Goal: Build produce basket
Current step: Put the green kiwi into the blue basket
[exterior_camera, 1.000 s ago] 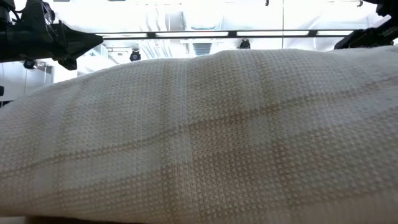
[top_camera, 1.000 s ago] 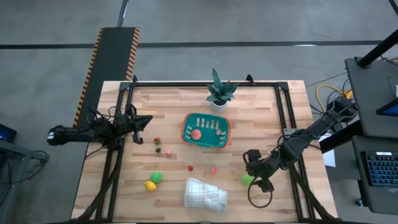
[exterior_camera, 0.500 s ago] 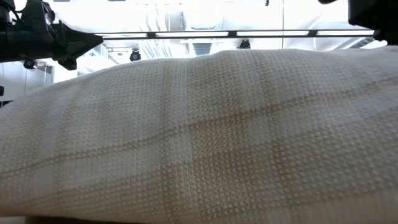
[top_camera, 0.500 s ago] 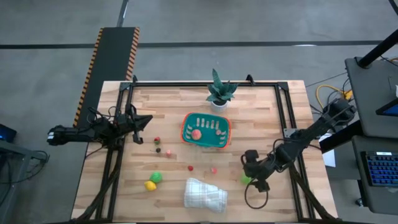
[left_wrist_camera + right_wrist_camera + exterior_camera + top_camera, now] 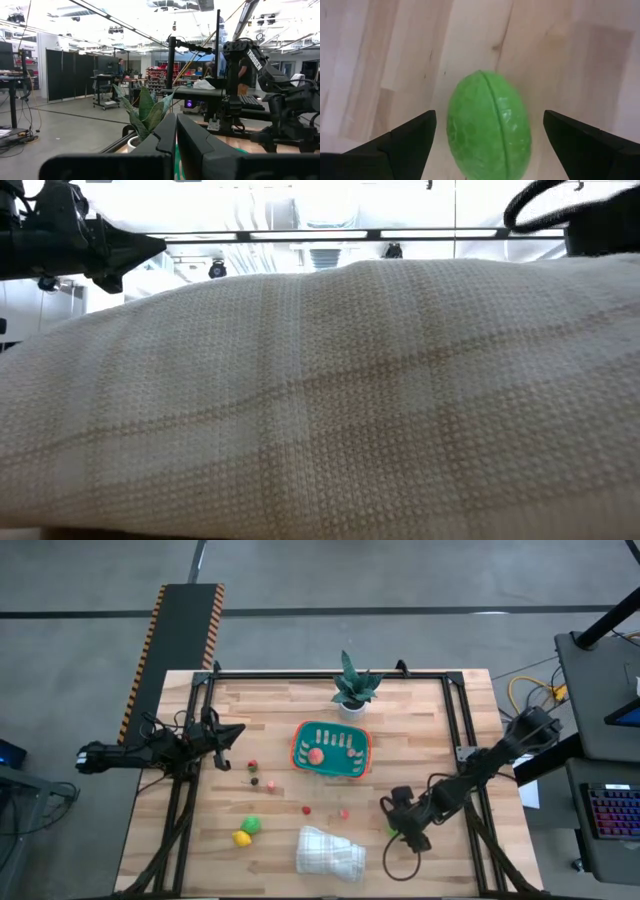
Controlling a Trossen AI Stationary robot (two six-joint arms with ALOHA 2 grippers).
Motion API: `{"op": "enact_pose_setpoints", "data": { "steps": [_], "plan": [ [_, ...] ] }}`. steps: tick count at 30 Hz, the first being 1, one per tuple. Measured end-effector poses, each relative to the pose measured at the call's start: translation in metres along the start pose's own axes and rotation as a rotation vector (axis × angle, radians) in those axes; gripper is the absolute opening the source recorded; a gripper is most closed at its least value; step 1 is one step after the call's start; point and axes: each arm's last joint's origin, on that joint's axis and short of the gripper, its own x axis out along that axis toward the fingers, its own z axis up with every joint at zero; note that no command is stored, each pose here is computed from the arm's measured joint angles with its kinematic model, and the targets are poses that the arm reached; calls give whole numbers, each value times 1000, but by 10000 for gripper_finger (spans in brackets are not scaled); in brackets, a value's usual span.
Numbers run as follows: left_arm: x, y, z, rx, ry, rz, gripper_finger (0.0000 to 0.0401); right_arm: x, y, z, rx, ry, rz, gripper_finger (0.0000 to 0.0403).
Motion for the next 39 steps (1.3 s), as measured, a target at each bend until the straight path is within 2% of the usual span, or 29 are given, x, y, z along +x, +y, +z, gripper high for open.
{"op": "enact_pose_setpoints", "data": {
  "steps": [10, 31, 39],
  "plan": [
    [0, 0, 0, 0, 0, 0, 0, 5, 1, 1, -2, 24, 9, 352],
    [0, 0, 0, 0, 0, -1, 0, 4, 1, 1, -2, 19, 10, 223],
    [0, 0, 0, -1, 0, -1, 0, 4, 1, 1, -2, 19, 11, 226]
  ]
}}
